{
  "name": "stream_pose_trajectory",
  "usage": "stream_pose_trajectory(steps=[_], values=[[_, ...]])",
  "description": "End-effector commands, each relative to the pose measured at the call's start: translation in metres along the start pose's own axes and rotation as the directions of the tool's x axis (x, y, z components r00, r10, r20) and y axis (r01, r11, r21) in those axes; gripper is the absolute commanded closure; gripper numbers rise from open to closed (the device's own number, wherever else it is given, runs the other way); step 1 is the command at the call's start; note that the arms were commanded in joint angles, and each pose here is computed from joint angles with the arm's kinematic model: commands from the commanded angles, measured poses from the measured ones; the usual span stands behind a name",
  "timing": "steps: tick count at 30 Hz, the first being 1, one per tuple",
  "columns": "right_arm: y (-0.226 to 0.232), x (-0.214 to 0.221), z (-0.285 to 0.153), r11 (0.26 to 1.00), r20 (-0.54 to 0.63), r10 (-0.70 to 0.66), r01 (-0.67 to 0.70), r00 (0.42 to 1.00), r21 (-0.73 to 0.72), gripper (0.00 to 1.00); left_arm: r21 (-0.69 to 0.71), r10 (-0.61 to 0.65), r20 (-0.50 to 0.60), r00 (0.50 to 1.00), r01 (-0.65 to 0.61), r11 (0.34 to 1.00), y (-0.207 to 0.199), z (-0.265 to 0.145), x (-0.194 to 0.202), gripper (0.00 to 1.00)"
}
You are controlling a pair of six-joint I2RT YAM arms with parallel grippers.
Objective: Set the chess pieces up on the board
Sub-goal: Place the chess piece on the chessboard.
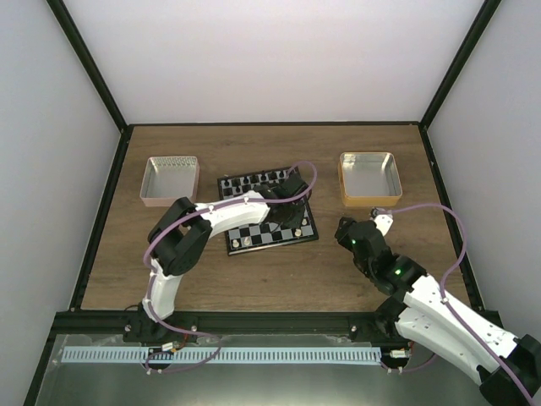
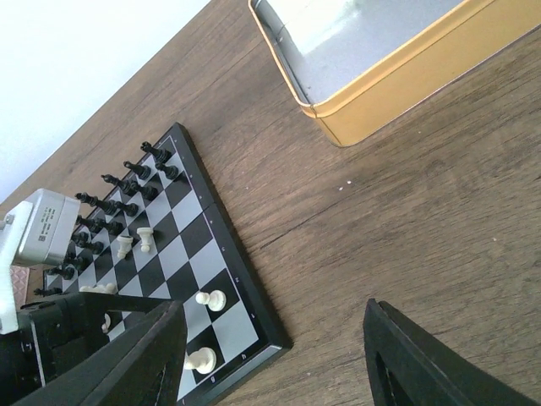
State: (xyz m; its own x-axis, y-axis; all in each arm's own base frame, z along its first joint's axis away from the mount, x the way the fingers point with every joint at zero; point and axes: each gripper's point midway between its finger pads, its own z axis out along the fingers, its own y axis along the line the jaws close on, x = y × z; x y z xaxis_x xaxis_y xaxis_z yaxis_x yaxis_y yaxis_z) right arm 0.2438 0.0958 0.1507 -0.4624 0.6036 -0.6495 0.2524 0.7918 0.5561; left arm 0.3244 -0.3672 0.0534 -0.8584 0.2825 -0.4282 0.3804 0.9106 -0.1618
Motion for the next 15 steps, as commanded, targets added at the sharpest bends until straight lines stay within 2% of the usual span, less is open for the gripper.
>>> stream_pose_trajectory(steps=[1, 15], values=[[-0.0098, -0.0012, 0.0008, 0.999, 0.021, -0.013, 0.013, 1.000, 0.033, 0.41, 0.024, 0.015, -0.008, 1.000, -0.015, 1.000, -0.0087, 0.0053, -0.0015, 0.89], [-0.0104, 0.0006, 0.0028, 0.999, 0.019, -0.023, 0.022, 1.000, 0.034, 0.41, 0.018, 0.004, -0.004, 1.000, -0.003, 1.000, -0.0090, 0.0153, -0.0015, 0.86]])
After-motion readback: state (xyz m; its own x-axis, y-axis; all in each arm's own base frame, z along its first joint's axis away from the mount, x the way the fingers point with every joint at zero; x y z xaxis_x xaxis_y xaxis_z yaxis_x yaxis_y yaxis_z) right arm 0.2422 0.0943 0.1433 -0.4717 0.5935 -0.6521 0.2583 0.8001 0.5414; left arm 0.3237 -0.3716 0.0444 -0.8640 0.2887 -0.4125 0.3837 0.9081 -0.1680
